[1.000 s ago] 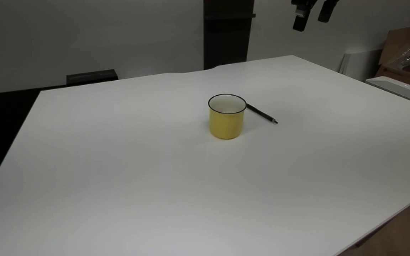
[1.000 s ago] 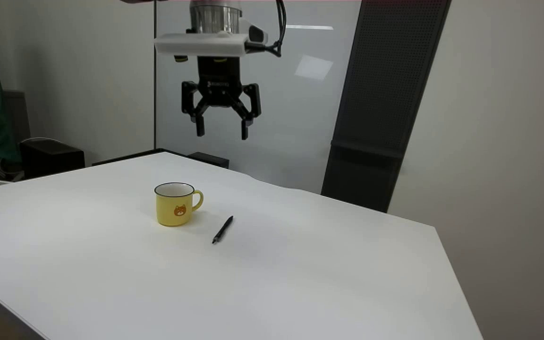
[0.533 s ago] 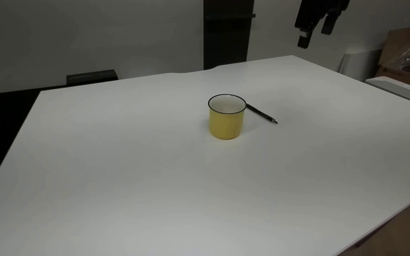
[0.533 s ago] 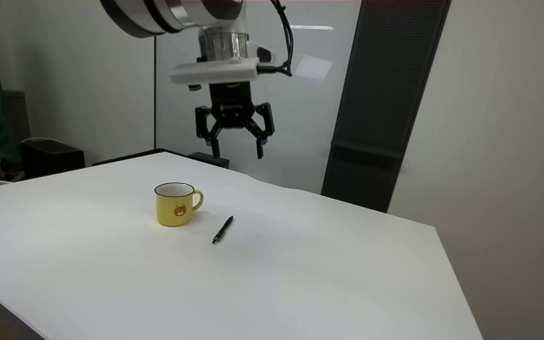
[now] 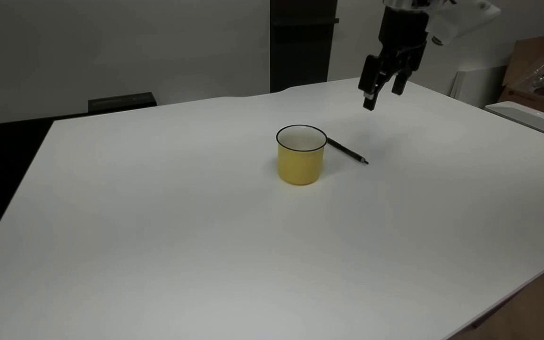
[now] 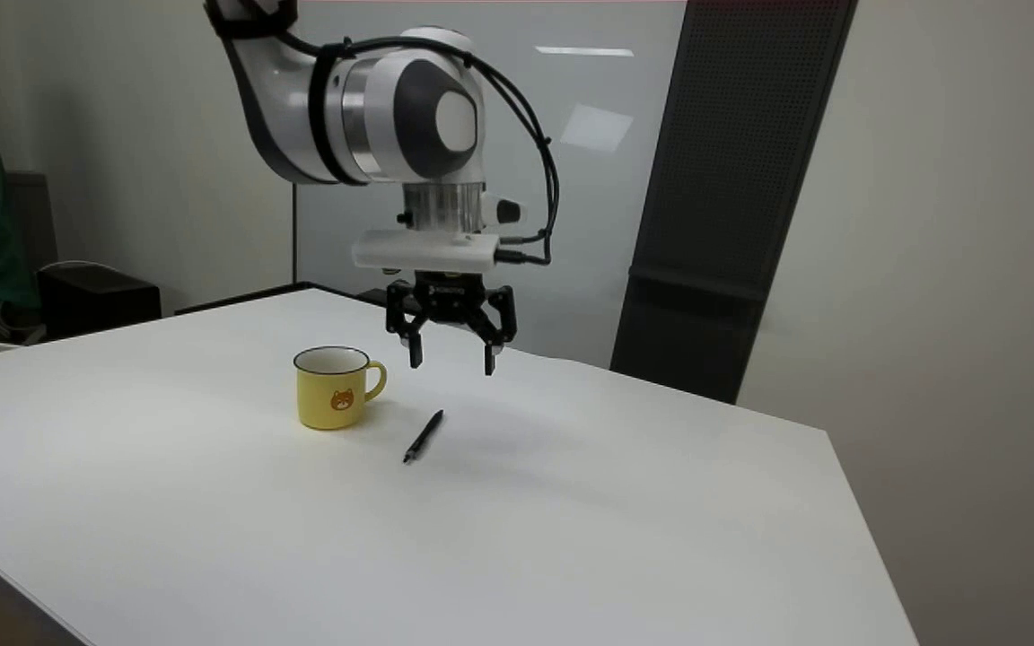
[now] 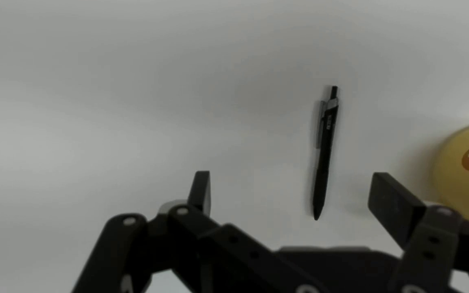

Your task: Put the pen in the mug

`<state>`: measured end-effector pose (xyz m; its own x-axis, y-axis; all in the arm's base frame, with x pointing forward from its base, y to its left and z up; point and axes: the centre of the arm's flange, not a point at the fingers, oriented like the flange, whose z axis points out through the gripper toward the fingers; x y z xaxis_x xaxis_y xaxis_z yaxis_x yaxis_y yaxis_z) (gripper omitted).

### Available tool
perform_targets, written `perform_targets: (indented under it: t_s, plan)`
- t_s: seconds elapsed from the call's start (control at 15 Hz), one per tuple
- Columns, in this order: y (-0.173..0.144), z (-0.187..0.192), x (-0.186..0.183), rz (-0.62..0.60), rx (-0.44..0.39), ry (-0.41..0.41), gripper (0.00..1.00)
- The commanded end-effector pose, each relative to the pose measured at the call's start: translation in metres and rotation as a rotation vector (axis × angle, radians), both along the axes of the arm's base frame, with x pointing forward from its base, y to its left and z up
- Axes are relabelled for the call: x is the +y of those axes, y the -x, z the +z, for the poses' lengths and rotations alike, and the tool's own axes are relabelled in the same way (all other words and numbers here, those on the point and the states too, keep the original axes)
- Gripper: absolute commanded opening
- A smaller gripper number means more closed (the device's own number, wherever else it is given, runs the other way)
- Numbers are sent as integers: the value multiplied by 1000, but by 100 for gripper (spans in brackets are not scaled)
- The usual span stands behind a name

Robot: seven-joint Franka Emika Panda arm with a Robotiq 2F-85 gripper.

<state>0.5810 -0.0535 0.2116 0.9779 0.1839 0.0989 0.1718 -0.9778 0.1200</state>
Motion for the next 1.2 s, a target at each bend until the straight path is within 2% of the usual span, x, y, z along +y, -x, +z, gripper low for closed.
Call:
perform_targets:
  t_s: [0.0, 0.07, 0.13, 0.53, 1.13]
  plan:
    - [-44, -30, 10, 34, 36, -82, 100]
    - [-45, -34, 14, 48, 63, -86, 100]
    - [-19, -28, 16, 29, 33, -64, 100]
    - [-31, -38, 19, 49, 55, -81, 100]
    - [-50, -72, 23, 60, 50, -46, 100]
